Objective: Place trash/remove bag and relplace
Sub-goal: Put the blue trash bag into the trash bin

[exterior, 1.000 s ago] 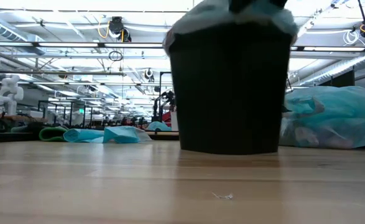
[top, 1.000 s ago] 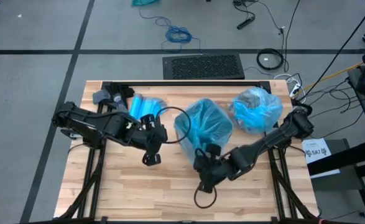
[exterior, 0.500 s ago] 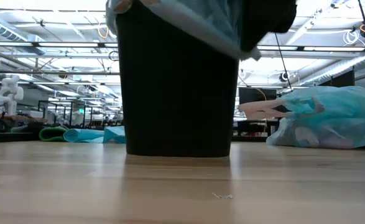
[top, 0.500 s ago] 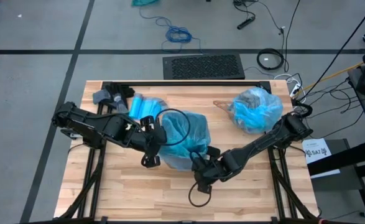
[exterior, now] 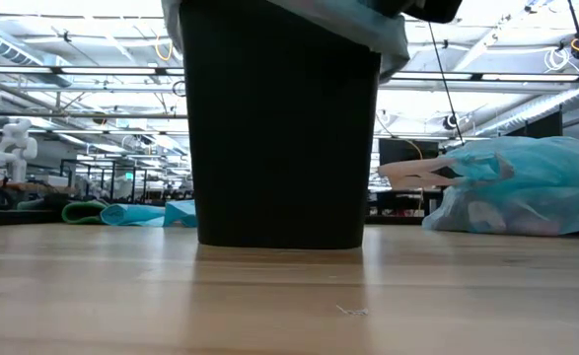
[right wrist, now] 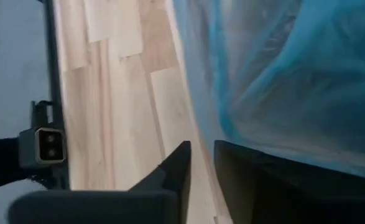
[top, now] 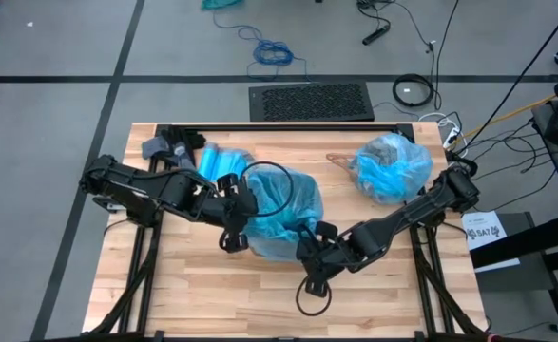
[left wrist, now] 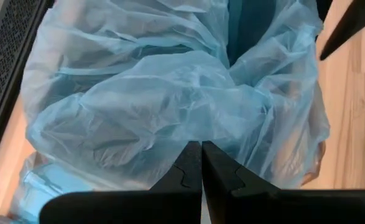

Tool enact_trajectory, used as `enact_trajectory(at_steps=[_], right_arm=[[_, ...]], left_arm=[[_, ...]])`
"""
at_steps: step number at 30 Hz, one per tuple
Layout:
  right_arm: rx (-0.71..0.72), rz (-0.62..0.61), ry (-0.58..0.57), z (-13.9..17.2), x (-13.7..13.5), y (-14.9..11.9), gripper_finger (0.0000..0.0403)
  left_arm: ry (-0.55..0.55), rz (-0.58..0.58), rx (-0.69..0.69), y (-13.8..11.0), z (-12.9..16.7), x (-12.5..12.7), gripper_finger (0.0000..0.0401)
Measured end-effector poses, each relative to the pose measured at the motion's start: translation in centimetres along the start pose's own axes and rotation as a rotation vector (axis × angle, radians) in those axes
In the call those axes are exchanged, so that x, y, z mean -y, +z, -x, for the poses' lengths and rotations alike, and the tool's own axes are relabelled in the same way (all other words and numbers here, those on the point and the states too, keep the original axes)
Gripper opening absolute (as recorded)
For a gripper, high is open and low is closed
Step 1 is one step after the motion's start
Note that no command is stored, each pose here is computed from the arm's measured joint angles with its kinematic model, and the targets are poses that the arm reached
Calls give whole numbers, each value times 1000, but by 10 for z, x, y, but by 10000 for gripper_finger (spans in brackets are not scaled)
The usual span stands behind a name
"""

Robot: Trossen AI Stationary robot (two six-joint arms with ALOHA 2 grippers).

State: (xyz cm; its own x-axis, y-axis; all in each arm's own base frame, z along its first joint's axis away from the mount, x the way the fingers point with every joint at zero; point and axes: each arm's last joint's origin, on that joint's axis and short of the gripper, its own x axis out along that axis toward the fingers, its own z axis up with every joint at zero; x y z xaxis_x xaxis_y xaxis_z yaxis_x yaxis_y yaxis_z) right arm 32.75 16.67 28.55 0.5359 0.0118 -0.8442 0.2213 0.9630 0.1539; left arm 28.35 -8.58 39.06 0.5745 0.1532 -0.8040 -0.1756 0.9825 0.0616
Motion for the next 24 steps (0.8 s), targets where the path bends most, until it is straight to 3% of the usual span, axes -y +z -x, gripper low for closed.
enact_trajectory(at_steps=[7, 11, 19, 24], right_arm=[[-15, 24, 65, 10, -2, -1, 126], [2, -1, 127, 26, 0, 2, 146], [87, -79, 201, 68, 9, 6, 138], [100, -210, 178, 91, 20, 2, 122]], left_arm=[[15, -14, -38, -4, 0, -1, 2], [34, -4, -80, -8, 0, -3, 2], [39, -11, -89, -9, 1, -3, 2], [79, -25, -28, -21, 14, -1, 2]])
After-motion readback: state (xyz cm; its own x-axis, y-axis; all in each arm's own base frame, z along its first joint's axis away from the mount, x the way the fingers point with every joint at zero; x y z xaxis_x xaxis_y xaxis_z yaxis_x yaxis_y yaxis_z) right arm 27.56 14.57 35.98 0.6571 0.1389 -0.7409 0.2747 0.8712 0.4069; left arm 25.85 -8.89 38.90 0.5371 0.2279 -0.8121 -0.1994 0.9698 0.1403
